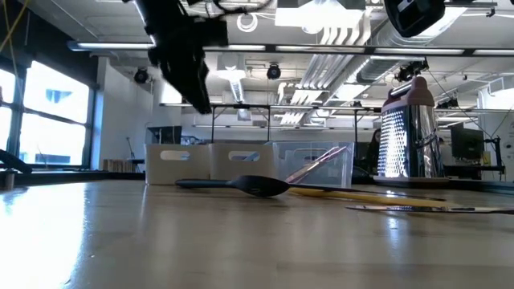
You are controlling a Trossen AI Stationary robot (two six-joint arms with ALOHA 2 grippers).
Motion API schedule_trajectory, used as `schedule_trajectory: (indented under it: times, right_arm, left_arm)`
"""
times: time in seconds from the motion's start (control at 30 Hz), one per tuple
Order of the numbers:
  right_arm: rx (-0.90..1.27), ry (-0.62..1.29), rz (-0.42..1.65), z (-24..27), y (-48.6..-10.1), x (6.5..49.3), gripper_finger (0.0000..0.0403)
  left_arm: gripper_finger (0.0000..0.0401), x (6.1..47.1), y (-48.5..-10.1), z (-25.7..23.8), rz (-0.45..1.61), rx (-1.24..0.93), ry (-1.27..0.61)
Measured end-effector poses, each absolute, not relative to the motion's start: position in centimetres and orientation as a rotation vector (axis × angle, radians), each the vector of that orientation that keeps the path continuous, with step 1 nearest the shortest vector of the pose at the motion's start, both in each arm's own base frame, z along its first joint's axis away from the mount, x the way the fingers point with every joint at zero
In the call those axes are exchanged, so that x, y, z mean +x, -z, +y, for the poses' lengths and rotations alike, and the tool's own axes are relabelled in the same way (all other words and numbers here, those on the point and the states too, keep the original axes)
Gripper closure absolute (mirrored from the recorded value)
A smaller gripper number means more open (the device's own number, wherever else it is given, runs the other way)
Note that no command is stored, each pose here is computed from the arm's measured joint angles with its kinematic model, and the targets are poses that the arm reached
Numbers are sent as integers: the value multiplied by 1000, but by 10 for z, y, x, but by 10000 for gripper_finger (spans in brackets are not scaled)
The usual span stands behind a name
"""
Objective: Pick & Place Kitchen Items
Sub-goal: Put the black serving spoon into the right white bin
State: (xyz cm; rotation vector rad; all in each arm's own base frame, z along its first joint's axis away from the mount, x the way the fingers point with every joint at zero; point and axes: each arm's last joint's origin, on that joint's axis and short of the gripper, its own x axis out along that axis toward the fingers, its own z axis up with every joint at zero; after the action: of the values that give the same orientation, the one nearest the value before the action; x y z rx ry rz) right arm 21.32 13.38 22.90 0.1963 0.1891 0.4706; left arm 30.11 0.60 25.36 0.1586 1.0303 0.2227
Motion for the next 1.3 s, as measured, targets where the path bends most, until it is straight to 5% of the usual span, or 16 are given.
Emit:
schedule_trajectory:
  times: [0.33,1.1,1.3]
  right_arm:
    - [268,-463,210,134,-229,213,156]
    - [247,-414,218,132,-227,214,156]
    - [235,-412,222,132,-226,214,156]
  left_arm:
    - [171,327,-192,9,1264,379,-65]
    - [171,360,-148,32,1354,372,129]
    - [214,358,-135,34,1408,293,190]
